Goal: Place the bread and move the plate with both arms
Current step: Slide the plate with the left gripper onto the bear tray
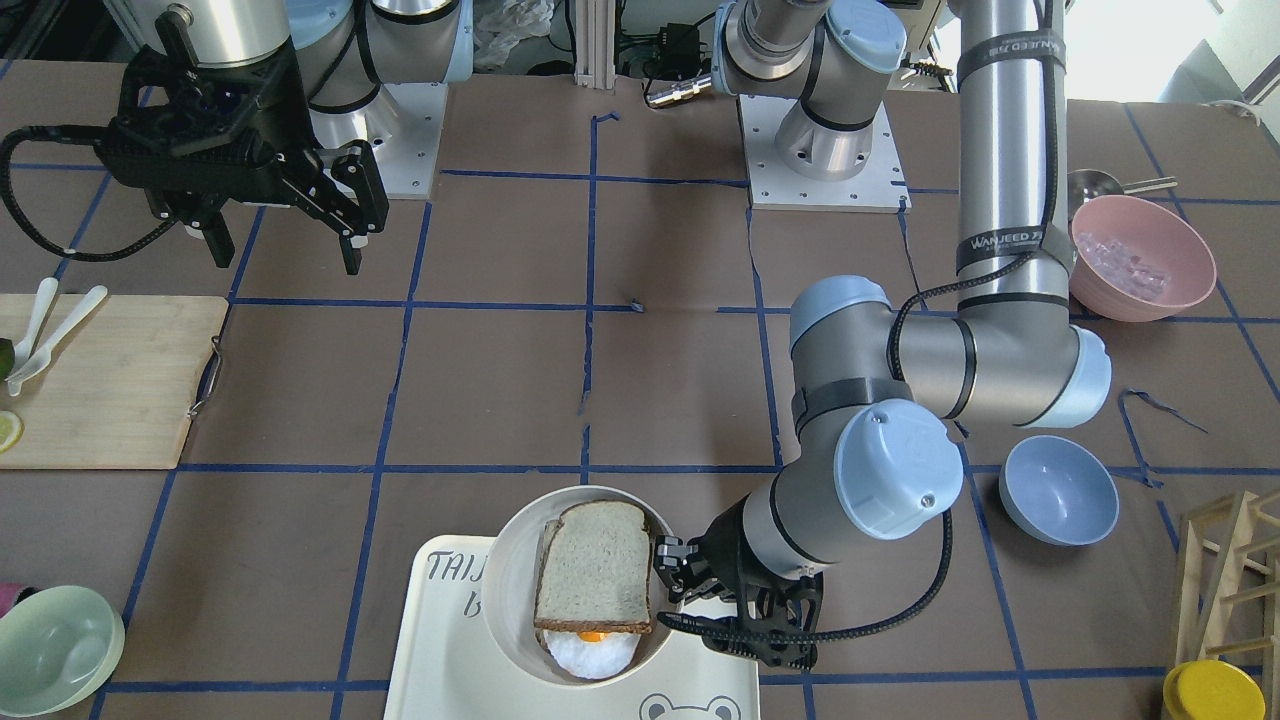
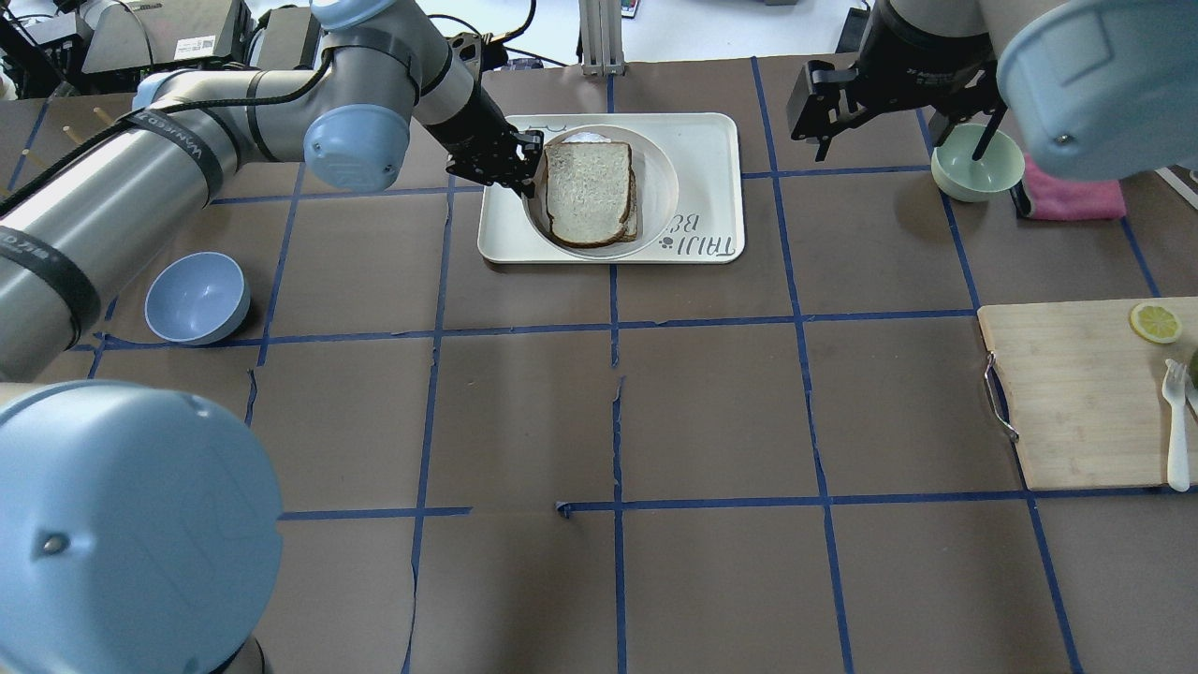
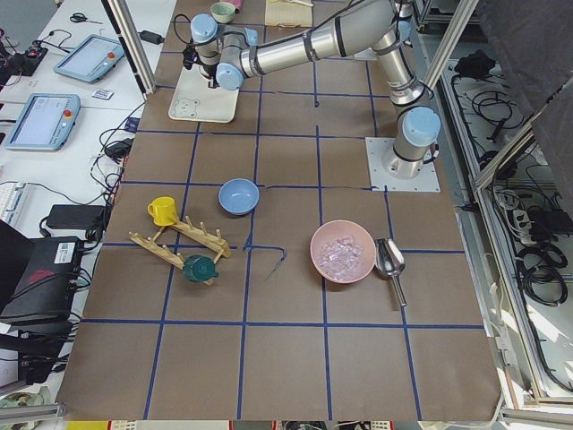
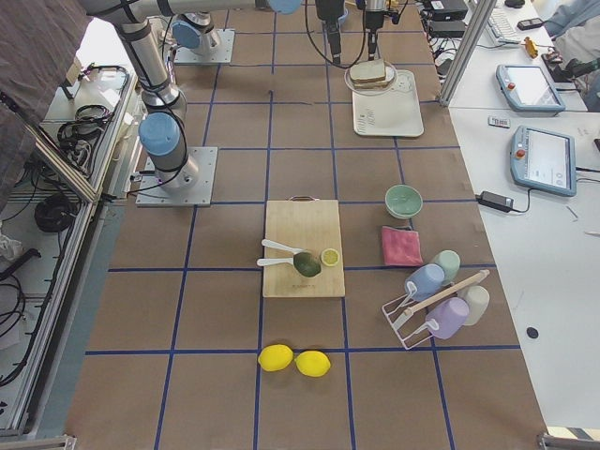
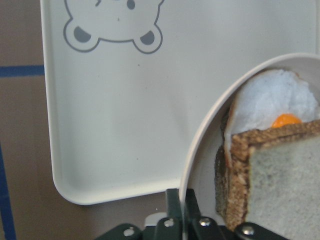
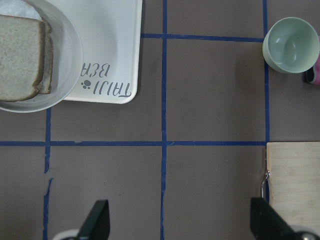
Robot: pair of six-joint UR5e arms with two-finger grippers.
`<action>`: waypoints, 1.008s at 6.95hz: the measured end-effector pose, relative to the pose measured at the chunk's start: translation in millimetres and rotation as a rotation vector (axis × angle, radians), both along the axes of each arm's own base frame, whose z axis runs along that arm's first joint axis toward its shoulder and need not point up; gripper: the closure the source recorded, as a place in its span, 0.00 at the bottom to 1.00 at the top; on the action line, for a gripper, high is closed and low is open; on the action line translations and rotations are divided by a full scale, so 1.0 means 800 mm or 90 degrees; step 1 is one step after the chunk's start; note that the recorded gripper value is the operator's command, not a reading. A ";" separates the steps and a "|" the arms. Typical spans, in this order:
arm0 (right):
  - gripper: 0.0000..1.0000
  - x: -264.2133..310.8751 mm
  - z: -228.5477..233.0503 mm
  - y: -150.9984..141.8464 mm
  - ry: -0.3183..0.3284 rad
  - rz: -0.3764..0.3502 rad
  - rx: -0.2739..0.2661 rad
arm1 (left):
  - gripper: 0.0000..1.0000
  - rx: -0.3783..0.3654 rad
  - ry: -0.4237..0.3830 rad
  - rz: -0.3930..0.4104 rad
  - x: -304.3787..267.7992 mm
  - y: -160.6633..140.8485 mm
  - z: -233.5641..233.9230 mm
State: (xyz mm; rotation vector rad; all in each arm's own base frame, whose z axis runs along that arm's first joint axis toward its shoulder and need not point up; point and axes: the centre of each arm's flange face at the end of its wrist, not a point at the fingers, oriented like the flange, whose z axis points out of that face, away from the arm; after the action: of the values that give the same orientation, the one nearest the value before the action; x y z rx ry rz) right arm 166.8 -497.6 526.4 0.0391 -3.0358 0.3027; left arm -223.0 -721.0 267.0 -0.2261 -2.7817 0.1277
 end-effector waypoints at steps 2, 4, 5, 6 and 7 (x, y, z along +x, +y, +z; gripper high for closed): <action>0.00 -0.002 0.001 0.000 0.001 -0.001 -0.001 | 1.00 -0.013 0.007 -0.024 -0.005 -0.045 -0.038; 0.00 -0.004 0.000 0.001 0.004 -0.002 0.000 | 0.83 -0.015 0.011 -0.035 -0.012 -0.062 -0.073; 0.00 -0.005 -0.001 0.001 0.011 -0.003 0.001 | 0.02 -0.022 0.027 -0.040 -0.017 -0.065 -0.081; 0.00 -0.007 0.000 0.001 0.019 -0.005 -0.002 | 0.00 -0.022 0.048 -0.042 -0.021 -0.065 -0.082; 0.00 -0.008 0.005 0.000 0.021 -0.007 -0.012 | 0.00 -0.021 0.058 -0.042 -0.024 -0.064 -0.079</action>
State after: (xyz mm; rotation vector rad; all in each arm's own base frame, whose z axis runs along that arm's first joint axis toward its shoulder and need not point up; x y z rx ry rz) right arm 160.3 -497.8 530.4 0.0255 -2.9997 0.3259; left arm -242.0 -772.2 203.4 -0.3119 -2.6806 0.1625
